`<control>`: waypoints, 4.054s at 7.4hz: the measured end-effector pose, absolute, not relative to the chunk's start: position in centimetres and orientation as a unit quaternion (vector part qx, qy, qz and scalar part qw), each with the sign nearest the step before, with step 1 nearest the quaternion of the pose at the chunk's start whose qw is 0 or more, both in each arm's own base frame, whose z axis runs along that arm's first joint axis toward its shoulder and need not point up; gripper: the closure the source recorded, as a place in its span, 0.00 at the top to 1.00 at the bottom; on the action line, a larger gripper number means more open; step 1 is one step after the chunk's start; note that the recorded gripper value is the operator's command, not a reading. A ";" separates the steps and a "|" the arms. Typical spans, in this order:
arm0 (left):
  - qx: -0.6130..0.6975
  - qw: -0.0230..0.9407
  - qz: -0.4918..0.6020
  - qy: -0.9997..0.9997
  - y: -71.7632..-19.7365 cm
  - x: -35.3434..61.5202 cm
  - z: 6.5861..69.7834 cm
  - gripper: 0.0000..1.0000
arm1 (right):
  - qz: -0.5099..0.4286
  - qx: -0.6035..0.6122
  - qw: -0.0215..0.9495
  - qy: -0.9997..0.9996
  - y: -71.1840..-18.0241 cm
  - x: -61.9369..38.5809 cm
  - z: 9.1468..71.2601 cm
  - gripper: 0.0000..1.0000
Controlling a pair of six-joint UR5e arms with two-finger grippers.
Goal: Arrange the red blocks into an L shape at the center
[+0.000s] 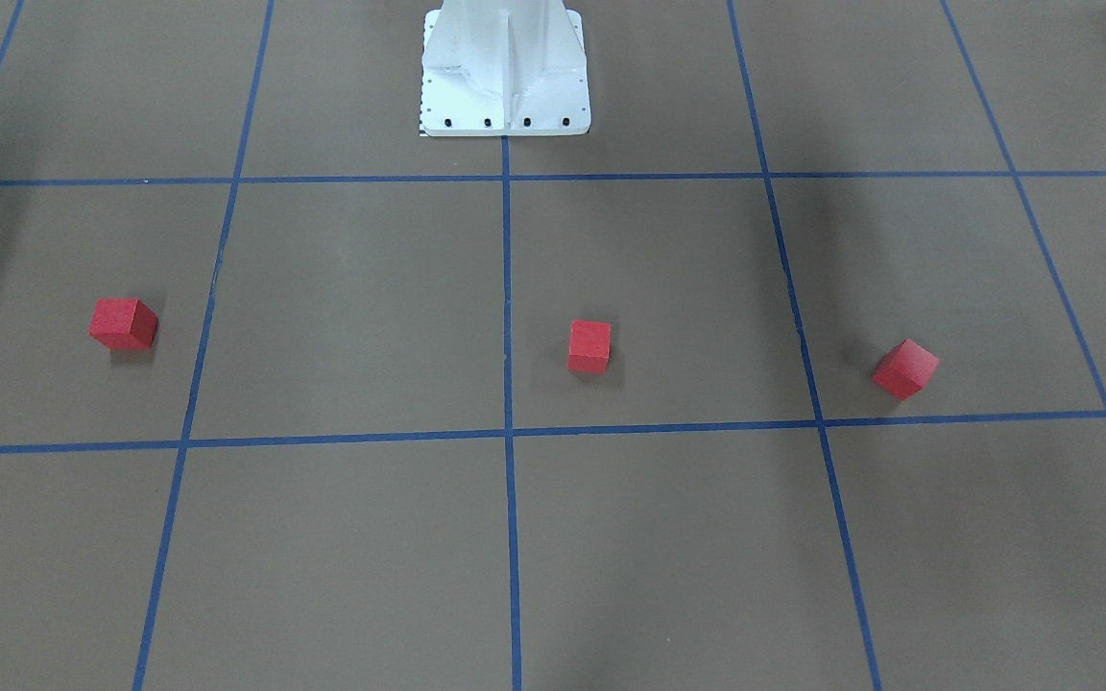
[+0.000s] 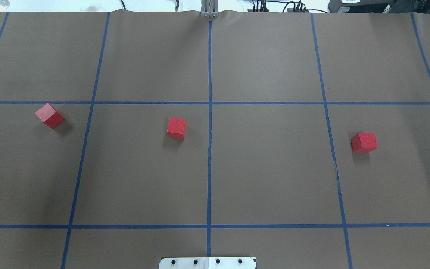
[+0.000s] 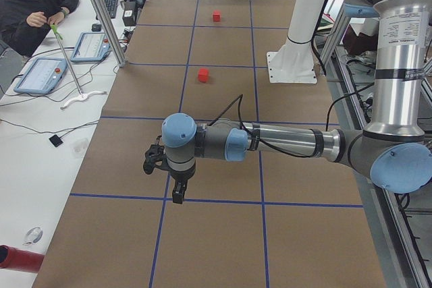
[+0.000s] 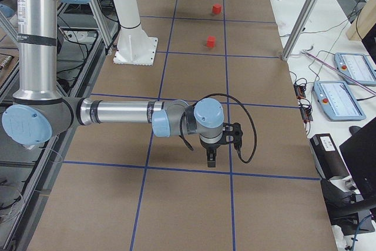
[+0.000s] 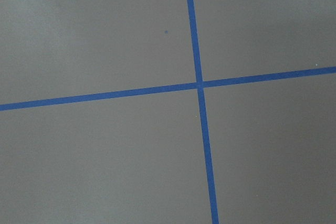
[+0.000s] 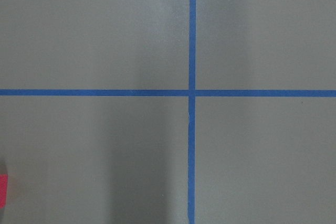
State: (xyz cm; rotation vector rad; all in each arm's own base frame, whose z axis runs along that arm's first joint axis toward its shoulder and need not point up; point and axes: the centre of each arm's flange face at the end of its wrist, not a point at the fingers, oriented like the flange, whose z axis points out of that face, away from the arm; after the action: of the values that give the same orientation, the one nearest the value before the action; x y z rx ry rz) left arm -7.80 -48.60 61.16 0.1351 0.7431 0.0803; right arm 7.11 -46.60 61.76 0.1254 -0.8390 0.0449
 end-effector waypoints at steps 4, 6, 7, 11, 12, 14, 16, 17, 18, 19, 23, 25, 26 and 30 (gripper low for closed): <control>0.127 0.920 0.051 0.367 -53.4 -3.6 51.1 1.00 | 0.018 0.067 0.910 -0.408 -46.8 7.0 61.1 0.99; 0.114 0.911 -0.006 0.396 -55.9 2.8 43.6 1.00 | 0.016 0.067 0.908 -0.412 -46.9 6.8 61.0 0.99; 0.106 0.905 -0.030 0.411 -55.3 6.9 39.8 1.00 | 0.015 0.066 0.908 -0.414 -47.0 6.7 60.9 0.99; 0.127 0.897 -0.028 0.422 -48.7 30.7 25.9 0.99 | 0.001 0.065 0.908 -0.414 -47.5 5.5 60.6 0.99; 0.144 0.894 -0.037 0.422 -47.1 37.1 23.2 0.99 | -0.005 0.064 0.908 -0.414 -47.6 5.0 60.6 0.99; 0.178 0.883 -0.042 0.432 -45.8 46.4 22.1 0.99 | -0.012 0.062 0.909 -0.413 -47.7 4.3 60.6 0.99; 0.198 0.876 -0.041 0.438 -46.2 51.3 24.2 0.99 | -0.014 0.060 0.909 -0.411 -47.8 4.1 60.6 0.99; 0.200 0.876 -0.039 0.438 -46.4 52.2 24.7 0.99 | -0.014 0.060 0.909 -0.411 -47.8 4.0 60.7 0.99; 0.200 0.876 -0.037 0.437 -46.3 52.7 25.0 0.99 | -0.014 0.059 0.910 -0.411 -47.8 4.0 60.7 0.99; 0.198 0.877 -0.034 0.437 -46.1 53.3 25.2 0.99 | -0.014 0.058 0.910 -0.411 -47.8 4.0 60.8 0.99; 0.188 0.882 -0.025 0.431 -45.4 55.8 25.5 0.94 | -0.012 0.054 0.910 -0.410 -47.7 4.0 61.3 0.99; 0.185 0.885 -0.025 0.426 -45.5 56.4 25.9 0.92 | -0.011 0.052 0.911 -0.410 -47.7 4.0 61.5 0.99; 0.183 0.886 -0.025 0.425 -45.4 56.7 25.9 0.89 | -0.011 0.052 0.911 -0.410 -47.7 4.0 61.5 0.99; 0.175 0.890 -0.028 0.420 -45.2 57.7 26.6 0.00 | -0.010 0.051 0.911 -0.410 -47.7 4.1 61.5 0.99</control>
State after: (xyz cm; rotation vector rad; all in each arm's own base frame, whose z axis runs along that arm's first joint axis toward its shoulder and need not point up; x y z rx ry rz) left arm 57.69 -45.20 26.61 0.3630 0.8718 -0.0583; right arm 4.07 -47.67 61.55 0.1058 -0.8456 -0.0209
